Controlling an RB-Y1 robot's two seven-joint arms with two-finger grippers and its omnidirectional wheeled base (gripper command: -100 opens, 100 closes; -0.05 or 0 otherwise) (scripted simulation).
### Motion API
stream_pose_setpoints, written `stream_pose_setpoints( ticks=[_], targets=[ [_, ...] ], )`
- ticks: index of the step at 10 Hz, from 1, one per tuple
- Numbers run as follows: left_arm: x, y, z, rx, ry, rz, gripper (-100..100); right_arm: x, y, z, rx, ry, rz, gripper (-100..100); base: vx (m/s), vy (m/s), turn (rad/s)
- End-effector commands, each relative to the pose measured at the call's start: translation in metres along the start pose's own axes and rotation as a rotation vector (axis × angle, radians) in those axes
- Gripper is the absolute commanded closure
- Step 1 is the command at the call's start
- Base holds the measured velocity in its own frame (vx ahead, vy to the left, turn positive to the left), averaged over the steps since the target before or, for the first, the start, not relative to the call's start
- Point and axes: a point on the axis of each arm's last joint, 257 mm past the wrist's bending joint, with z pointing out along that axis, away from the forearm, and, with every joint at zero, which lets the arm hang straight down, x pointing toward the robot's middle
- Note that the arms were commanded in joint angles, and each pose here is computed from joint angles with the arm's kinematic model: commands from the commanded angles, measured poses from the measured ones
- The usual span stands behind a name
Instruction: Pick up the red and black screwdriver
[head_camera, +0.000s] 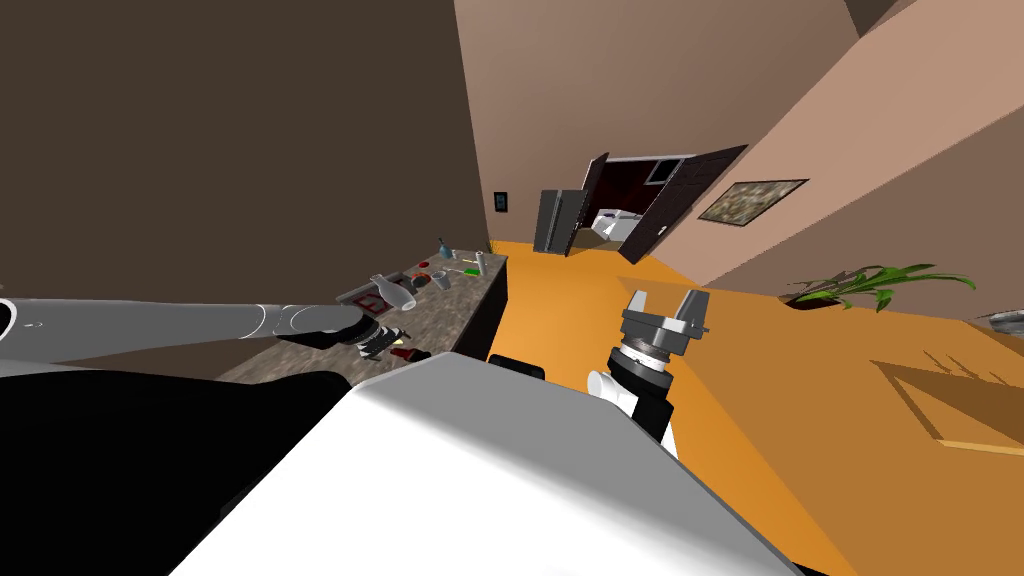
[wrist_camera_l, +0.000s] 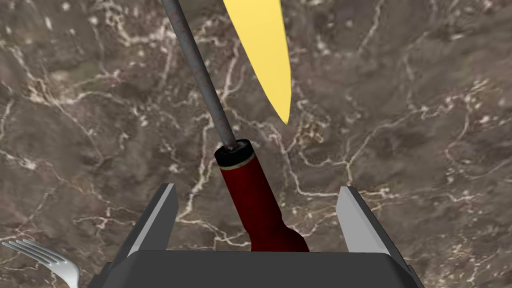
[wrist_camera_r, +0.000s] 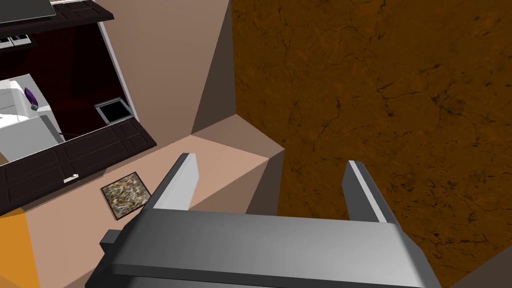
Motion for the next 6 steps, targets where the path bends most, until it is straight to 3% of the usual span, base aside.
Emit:
stream_pose_setpoints(
  ticks=[1,2,6],
  targets=[
    [0.000,0.000,0.000,0.000,0.000,0.000,0,0.000,0.000,0.000,0.000,0.000,0.000,0,0.000,0.000,0.000],
    [-0.003,-0.011,0.006,-0.001,0.003,-0.008,-100,0.000,0.000,0.000,0.000,0.000,0.000,0,0.026,-0.004,-0.065],
    [-0.008,-0.030,0.016,-0.002,0.009,-0.020,-100,0.000,0.000,0.000,0.000,0.000,0.000,0,0.032,-0.006,-0.037]
  ],
)
